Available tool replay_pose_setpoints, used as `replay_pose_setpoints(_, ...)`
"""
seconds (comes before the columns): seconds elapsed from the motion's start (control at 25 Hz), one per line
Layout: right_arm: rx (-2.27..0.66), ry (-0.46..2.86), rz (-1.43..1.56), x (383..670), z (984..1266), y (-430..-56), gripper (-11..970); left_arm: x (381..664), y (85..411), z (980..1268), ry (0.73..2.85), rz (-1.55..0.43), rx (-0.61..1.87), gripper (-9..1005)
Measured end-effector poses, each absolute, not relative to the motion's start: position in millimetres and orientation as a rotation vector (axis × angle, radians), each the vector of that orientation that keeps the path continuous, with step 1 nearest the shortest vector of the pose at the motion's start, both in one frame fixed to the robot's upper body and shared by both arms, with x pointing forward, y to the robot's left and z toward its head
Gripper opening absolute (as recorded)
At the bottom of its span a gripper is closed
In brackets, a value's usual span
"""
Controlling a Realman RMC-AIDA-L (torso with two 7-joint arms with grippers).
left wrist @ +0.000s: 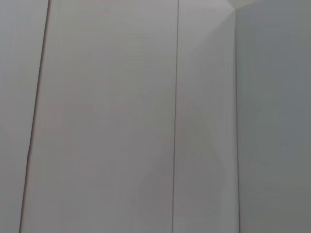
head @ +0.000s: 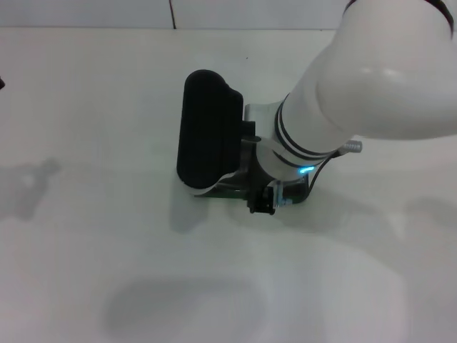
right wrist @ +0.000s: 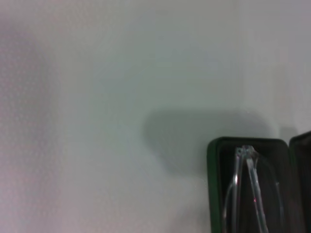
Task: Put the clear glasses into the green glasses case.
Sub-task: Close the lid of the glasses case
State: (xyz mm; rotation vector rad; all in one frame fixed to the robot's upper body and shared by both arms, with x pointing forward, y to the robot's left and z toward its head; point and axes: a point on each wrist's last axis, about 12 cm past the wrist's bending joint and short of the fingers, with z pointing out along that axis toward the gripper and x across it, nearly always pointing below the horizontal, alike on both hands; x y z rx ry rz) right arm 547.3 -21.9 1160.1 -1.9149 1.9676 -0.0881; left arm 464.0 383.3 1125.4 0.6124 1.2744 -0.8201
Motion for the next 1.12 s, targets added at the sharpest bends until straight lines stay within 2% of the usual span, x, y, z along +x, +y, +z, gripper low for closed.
replay_pose_setpoints(0.4, -1.88, 1.9, 0.004, 524, 1169, -26, 235, 463, 383, 1128, 1.26, -0.852, 0.596, 74)
replay_pose_setpoints(0.8, -1.6, 1.862, 0.092, 494, 1179, -94, 238, 473, 374, 1135, 1.224, -0.916, 0.585, 74)
replay_pose_setpoints(1.12, -1.521, 1.876, 0.229, 483, 1182, -123, 240, 457, 379, 1126, 1.27, -0.905, 0.574, 74)
